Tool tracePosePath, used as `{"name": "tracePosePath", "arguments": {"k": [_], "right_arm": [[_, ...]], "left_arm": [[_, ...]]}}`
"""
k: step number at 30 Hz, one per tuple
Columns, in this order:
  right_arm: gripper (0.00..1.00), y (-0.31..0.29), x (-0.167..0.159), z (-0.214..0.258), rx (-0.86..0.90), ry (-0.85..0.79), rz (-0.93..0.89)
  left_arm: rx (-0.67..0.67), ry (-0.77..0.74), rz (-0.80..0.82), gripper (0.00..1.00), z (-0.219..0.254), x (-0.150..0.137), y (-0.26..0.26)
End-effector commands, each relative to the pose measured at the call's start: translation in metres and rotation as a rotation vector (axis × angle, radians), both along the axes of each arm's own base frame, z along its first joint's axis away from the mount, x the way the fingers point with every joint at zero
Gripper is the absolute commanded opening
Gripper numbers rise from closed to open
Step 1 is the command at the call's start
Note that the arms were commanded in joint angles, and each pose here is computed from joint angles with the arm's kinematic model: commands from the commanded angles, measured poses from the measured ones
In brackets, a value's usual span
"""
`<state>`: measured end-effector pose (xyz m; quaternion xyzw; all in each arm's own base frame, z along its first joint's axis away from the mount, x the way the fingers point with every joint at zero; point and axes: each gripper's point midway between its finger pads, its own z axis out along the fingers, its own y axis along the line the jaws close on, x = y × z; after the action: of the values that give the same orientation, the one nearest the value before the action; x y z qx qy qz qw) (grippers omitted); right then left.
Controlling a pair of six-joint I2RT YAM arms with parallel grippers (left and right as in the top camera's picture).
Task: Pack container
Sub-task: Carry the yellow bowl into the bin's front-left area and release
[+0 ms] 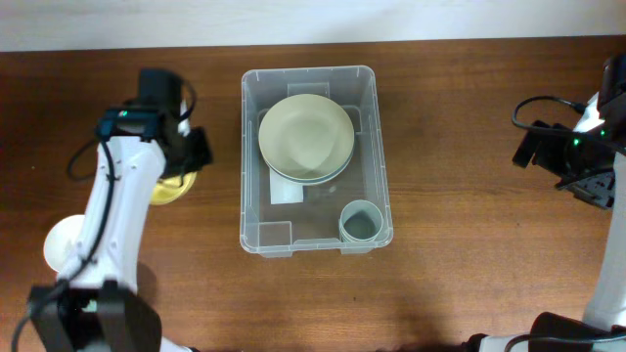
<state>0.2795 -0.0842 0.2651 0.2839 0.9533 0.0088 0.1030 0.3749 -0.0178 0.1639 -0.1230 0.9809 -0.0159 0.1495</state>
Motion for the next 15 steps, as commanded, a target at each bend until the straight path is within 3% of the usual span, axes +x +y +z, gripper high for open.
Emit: {"name": "tracePosePath", "arguments": {"k": [1,9,15], "right_arm": [[0.99,-0.002,0.0,-0.001,-0.014,0.007,0.009],[0.98,-0.002,0.0,-0.001,-0.014,0.005,0.009],[0.99,-0.002,0.0,-0.001,-0.014,0.006,0.009]], "left_arm": [[-0.024,-0.187,-0.181,0.01,0.076,0.0,-0.062],[-0.052,-0.175,-0.461,0.01,0.079,-0.041,-0.171],[-0.073,-0.008,-0.39,0.01,0.031,-0.066,-0.198]]}}
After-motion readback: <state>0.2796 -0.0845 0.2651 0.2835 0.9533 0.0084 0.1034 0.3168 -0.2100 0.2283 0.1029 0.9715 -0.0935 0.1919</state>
